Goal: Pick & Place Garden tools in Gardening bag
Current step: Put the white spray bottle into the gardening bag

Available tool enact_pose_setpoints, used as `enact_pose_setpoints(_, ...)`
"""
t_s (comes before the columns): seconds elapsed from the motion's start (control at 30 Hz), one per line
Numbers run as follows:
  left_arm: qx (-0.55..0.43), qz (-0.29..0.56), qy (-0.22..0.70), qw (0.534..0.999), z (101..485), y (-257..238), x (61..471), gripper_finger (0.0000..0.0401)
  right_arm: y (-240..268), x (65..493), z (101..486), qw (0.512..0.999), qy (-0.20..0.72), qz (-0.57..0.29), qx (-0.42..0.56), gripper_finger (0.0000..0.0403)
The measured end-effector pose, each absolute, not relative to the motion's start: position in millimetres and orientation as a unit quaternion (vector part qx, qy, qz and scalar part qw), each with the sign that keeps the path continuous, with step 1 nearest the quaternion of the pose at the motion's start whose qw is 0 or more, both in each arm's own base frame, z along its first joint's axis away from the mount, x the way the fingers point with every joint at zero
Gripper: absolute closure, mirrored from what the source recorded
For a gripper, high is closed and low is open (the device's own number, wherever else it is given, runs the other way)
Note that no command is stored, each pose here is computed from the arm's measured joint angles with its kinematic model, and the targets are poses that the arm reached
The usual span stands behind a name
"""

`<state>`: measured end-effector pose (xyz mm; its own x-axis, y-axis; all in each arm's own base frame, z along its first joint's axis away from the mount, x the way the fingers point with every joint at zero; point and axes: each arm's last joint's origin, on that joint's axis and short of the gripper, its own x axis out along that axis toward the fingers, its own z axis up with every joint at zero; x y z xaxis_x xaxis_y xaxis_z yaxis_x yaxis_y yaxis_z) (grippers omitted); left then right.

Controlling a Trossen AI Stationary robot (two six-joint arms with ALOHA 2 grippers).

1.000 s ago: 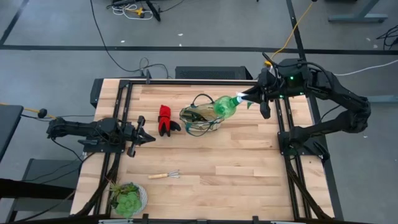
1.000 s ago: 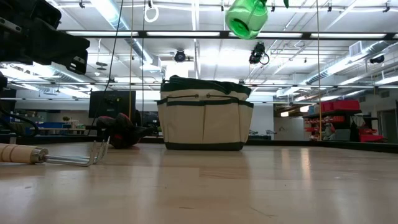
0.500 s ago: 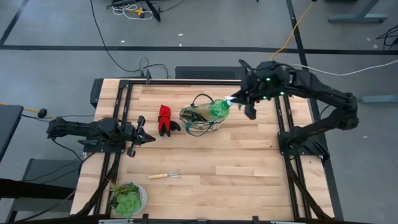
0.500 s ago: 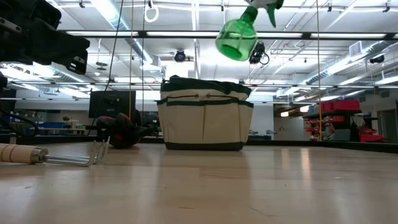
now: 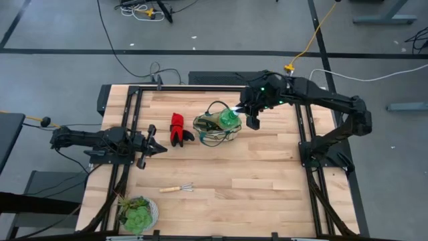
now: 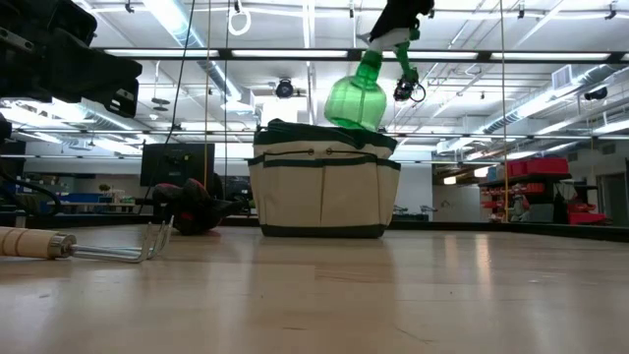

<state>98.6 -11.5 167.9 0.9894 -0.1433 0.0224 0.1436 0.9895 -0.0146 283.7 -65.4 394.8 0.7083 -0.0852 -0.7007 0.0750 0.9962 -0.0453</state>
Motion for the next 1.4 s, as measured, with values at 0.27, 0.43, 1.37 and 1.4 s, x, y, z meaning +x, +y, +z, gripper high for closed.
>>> enact_pose_setpoints(0.27,-0.008,-0.072,-0.011,0.997,167.9,-11.6,98.6,0.0380,-68.1,292.1,385.5,0.915,0.400,-0.043,-0.027,0.0360)
enact_pose_setpoints(0.43,-0.008,-0.072,-0.011,0.997,168.0,-11.5,98.6,0.0380,-68.5,292.0,385.3,0.915,0.401,-0.040,-0.034,0.0360)
enact_pose_setpoints(1.37,-0.008,-0.072,-0.011,0.997,168.0,-11.5,98.6,0.0380,-80.0,320.4,346.7,0.885,0.465,-0.010,-0.015,0.0360)
enact_pose_setpoints(1.4,-0.008,-0.072,-0.011,0.997,167.9,-11.5,98.6,0.0380,-80.5,322.2,343.8,0.883,0.470,-0.009,-0.014,0.0360)
